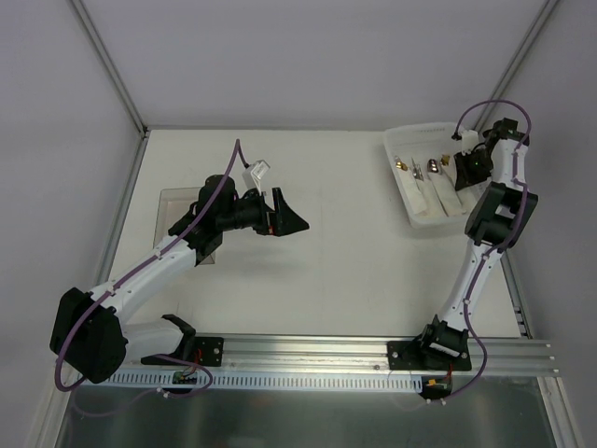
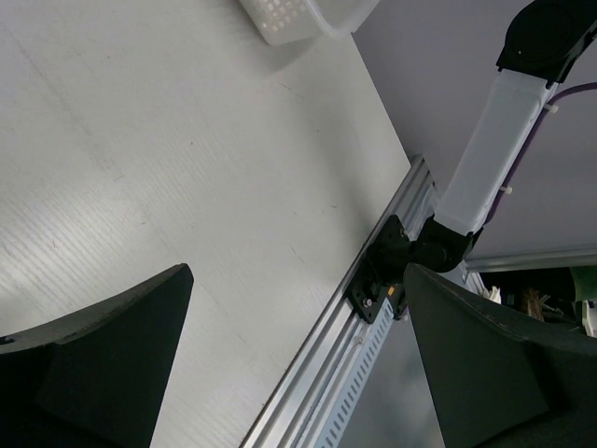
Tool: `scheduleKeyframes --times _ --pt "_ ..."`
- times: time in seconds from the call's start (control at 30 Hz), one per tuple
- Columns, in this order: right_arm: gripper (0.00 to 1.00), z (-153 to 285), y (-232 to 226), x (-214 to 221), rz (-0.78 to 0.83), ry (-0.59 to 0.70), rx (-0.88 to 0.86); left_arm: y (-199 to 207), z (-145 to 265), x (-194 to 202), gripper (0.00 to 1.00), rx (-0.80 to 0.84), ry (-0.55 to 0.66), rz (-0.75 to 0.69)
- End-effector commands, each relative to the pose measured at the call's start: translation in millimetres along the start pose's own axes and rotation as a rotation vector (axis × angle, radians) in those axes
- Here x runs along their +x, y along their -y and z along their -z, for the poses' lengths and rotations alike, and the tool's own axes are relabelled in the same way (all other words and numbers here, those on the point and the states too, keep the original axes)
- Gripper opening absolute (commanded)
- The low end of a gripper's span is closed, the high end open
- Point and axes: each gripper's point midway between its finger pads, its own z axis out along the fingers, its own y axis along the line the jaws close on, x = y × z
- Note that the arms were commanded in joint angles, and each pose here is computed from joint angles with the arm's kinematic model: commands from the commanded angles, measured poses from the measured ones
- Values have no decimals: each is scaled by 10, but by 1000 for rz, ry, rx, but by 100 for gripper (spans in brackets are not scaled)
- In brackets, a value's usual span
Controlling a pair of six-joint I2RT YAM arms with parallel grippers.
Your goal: Place the utensils on the paper napkin and roll it up
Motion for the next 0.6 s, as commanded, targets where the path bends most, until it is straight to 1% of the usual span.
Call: scheduleKeyframes --times 0.0,0.17,0.33,0.57 --pt "0 -87 68 -90 9 23 14 5 19 -82 99 -1 36 -43" --pt "0 -128 -25 -70 -22 16 -44 -23 -3 -78 99 -6 29 -40" --pt "0 -89 -264 -52 -63 19 -145 -20 -14 -88 99 -2 27 -39" --pt "0 -45 -495 142 -84 -43 -221 1 -13 -91 99 5 23 -33"
